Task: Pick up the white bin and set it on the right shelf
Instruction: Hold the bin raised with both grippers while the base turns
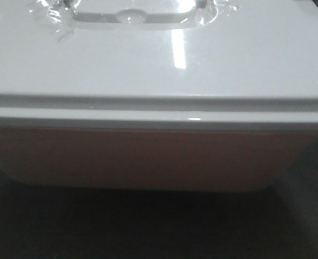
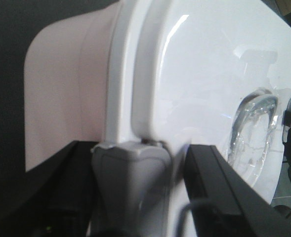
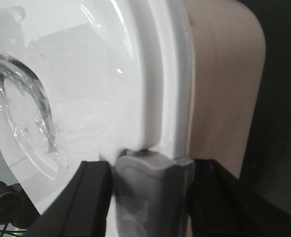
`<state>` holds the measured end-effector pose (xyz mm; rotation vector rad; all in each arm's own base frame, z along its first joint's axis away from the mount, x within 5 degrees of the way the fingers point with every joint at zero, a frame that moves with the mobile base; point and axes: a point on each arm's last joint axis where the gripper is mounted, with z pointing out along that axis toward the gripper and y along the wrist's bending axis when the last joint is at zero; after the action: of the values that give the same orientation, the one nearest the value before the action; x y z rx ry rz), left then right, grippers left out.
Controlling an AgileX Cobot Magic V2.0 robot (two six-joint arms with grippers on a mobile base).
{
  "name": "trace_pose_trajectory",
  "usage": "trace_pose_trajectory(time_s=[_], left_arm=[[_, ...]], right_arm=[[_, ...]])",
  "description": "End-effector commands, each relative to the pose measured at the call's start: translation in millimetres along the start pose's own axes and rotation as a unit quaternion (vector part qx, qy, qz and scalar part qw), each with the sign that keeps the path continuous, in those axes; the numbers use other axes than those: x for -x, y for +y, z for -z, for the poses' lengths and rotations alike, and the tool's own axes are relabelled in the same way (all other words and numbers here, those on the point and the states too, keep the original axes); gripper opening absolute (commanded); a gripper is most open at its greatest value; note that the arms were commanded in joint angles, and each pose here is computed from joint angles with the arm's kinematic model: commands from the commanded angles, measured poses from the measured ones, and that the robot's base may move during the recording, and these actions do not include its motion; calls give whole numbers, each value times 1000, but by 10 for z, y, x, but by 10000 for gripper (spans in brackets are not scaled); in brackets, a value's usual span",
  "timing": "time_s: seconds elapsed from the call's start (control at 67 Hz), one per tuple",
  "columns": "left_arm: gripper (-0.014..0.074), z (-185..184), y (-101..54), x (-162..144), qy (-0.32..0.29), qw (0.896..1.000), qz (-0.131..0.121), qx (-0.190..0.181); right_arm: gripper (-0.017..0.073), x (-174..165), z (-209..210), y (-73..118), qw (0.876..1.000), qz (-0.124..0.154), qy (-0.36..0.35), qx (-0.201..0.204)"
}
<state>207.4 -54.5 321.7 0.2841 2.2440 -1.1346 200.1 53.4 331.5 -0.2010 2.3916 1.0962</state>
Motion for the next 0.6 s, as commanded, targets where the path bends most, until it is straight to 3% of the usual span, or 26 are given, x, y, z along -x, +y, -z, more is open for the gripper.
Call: trace_pose_trajectory(time_s=[0.0,0.104,0.582], left_arm=[[253,120,-337,32,-27,996,-9,-79],[253,185,-437,-8,-31,996,-17,-84],[253,512,-911,-267,-75,987,-108,-89]], right_arm=[[387,-39,141,343,995,14,-8,99],[387,-74,190,403,995,26,-16,99],[387,-255,447,706,988,91,-85,96]])
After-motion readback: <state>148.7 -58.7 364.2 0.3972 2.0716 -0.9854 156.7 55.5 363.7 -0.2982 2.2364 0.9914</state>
